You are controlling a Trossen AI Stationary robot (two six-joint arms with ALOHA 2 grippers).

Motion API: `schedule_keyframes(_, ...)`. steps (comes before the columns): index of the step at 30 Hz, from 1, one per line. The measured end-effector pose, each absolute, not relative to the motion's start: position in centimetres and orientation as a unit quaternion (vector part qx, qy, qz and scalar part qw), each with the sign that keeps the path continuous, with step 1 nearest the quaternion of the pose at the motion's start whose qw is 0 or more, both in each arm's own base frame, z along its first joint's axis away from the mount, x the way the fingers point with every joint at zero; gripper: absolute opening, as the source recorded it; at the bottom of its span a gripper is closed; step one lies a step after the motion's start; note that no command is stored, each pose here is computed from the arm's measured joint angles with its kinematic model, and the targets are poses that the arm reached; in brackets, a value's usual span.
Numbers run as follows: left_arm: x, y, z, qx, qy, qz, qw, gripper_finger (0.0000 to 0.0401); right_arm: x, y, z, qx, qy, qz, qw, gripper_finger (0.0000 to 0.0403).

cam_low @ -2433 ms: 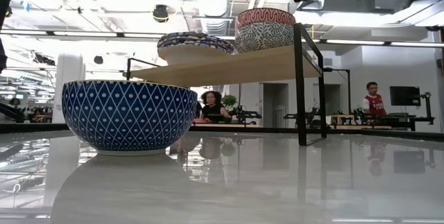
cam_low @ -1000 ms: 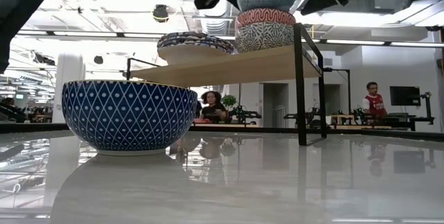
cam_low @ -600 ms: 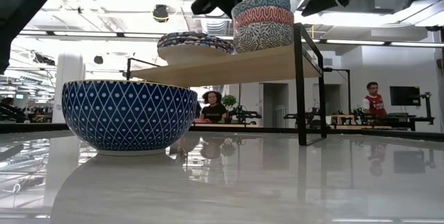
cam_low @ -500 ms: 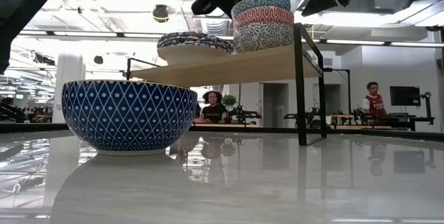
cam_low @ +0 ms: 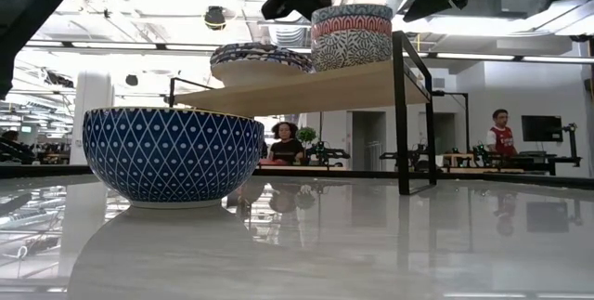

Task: Place and stack bowls onto a shelf
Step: Stack the orange bowl on top of the blue bowl on the shelf

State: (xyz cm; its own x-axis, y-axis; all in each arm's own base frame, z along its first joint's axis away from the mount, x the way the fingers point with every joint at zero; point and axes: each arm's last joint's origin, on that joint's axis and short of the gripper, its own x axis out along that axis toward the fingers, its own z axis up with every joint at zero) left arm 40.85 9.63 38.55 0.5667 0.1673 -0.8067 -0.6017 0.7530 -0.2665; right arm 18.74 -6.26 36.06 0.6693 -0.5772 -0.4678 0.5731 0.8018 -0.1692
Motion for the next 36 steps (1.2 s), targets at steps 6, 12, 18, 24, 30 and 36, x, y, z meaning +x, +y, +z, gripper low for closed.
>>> schedule_keyframes(6, 40.9, 9.8, 38.7, -0.267, 0.400, 0.218, 0.849, 0.0092, 18.9, -6.3, 36.3, -0.007, 0.246, -0.314, 0.917, 0.0023)
schedule_keyframes(12, 40.2, 10.2, 39.4, -0.295, 0.398, 0.187, 0.848, 0.0102, 20.1, -6.8, 37.9, -0.013, 0.153, -0.237, 0.959, 0.0023)
schedule_keyframes(18, 38.9, 10.3, 41.1, -0.309, 0.379, 0.170, 0.855, 0.0103, 22.0, -7.6, 37.3, 0.005, 0.140, -0.124, 0.982, 0.0023)
schedule_keyframes(24, 37.4, 10.1, 42.9, -0.307, 0.357, 0.171, 0.866, 0.0103, 23.7, -7.9, 34.9, 0.017, 0.176, -0.073, 0.982, 0.0023)
schedule_keyframes(30, 35.7, 9.8, 44.8, -0.293, 0.327, 0.195, 0.877, 0.0103, 23.7, -7.9, 32.9, 0.010, 0.189, -0.068, 0.980, 0.0020)
schedule_keyframes(36, 35.4, 9.8, 45.1, -0.288, 0.321, 0.205, 0.879, 0.0103, 23.7, -7.8, 32.1, 0.010, 0.195, -0.068, 0.979, 0.0019)
